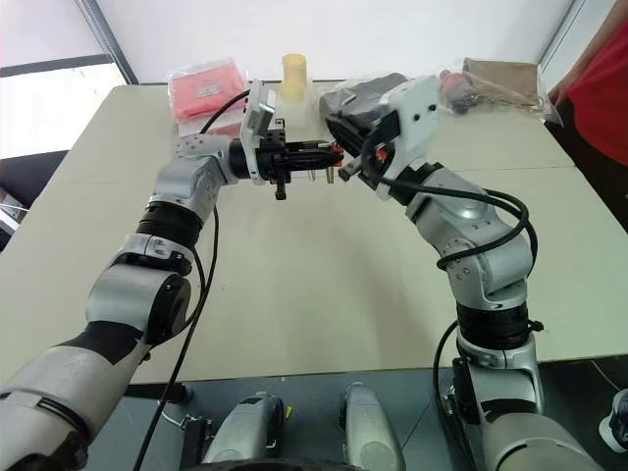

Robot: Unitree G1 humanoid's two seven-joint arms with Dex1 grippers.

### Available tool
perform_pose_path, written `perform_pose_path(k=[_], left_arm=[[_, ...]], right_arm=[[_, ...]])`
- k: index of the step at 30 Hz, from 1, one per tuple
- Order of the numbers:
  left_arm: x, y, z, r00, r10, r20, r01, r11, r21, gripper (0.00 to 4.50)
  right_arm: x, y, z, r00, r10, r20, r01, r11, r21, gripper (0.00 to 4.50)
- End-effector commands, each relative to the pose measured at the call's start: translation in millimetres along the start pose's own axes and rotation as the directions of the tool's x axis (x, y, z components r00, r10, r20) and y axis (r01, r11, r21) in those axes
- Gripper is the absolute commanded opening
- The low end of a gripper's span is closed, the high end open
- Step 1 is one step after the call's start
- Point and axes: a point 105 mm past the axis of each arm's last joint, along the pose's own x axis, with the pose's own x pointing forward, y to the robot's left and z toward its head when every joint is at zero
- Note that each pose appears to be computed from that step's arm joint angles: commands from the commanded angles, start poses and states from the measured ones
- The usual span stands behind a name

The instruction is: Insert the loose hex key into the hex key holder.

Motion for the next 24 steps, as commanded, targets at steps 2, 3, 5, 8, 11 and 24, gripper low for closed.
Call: perform_pose_path(k=[2,3,5,8,11,24], left_arm=[[4.7,-5.6,32.9,0.996,-0.045,0.079,0.036,0.994,0.108,0.00],[5.2,-6.4,33.7,0.996,-0.049,0.081,0.040,0.993,0.108,0.00],[5.1,-6.9,34.0,0.995,-0.050,0.081,0.041,0.993,0.107,0.00],[3.5,-6.5,32.1,0.996,-0.044,0.078,0.037,0.995,0.097,0.00],[1.8,-6.0,27.9,0.997,-0.037,0.070,0.031,0.996,0.086,0.00],[-9.7,-3.5,12.7,0.999,-0.005,0.039,0.004,1.000,0.028,0.00]], right_arm=[[4.1,-6.5,-8.7,0.999,-0.010,-0.043,0.009,1.000,-0.025,0.02],[5.1,-8.2,-9.4,0.999,-0.013,-0.042,0.014,1.000,0.007,0.02],[5.7,-12.7,-6.8,0.999,-0.027,-0.024,0.029,0.997,0.069,0.02],[4.6,-17.6,-2.2,0.999,-0.047,0.000,0.047,0.991,0.124,0.02],[3.3,-21.0,-0.9,0.998,-0.068,0.008,0.066,0.984,0.163,0.02],[-16.4,-28.6,8.7,0.998,-0.061,0.009,0.058,0.973,0.225,2.87]])
